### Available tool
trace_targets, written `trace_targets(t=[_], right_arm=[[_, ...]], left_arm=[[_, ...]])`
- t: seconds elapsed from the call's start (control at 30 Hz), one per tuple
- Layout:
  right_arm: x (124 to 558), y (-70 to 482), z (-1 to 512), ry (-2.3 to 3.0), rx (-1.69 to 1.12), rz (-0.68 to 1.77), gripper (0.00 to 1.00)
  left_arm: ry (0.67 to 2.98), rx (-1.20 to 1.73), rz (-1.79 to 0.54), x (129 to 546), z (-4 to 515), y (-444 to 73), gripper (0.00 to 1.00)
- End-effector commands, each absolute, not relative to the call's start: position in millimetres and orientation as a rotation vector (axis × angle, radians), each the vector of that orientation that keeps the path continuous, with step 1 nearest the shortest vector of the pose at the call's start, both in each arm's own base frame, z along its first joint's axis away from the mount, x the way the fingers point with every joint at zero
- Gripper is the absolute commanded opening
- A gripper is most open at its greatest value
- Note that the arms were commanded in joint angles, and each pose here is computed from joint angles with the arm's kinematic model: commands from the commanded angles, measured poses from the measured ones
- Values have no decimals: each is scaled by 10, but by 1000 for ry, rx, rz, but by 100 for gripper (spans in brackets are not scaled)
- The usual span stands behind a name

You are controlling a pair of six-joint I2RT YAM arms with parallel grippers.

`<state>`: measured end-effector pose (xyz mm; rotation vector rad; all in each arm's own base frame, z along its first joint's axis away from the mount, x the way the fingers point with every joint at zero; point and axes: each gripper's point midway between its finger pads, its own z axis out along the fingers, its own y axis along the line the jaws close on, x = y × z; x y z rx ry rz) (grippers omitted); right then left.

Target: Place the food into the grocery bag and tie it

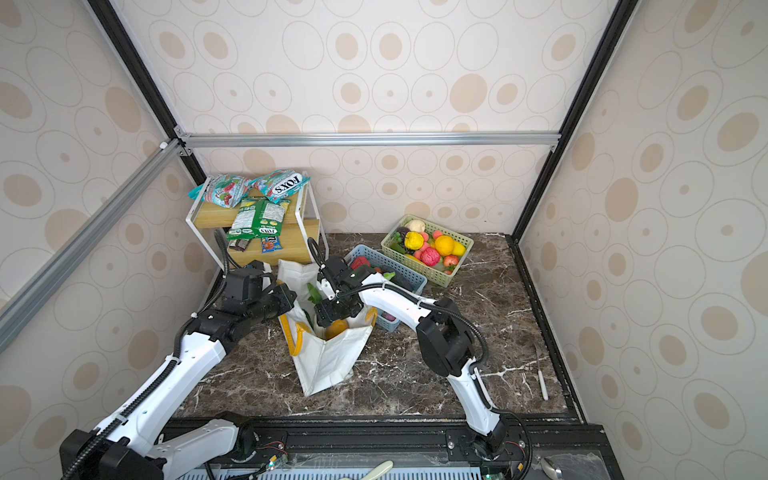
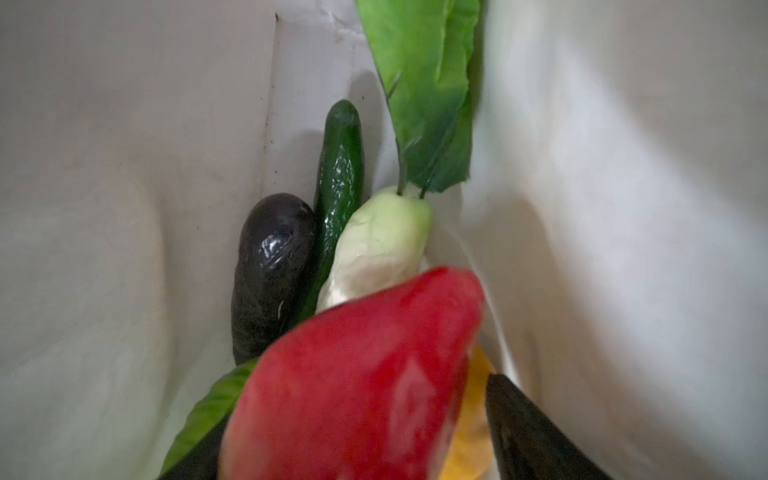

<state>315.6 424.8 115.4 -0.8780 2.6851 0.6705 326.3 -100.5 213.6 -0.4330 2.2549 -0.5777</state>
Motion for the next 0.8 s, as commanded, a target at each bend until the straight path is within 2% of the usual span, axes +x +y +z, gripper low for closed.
trace_targets(t=[0.0, 0.4, 0.77], right_arm=[[3170, 4261, 1436, 2640, -870, 679, 83], [3352, 4116, 2242, 2500, -821, 763, 85], [3672, 3735, 2405, 2522, -689, 739, 81]], left_arm=[[2194, -423, -577, 3293, 2315, -983, 0], [2200, -433, -570, 3270, 2277, -970, 0], [2208, -429, -563, 3294, 2256, -971, 0]])
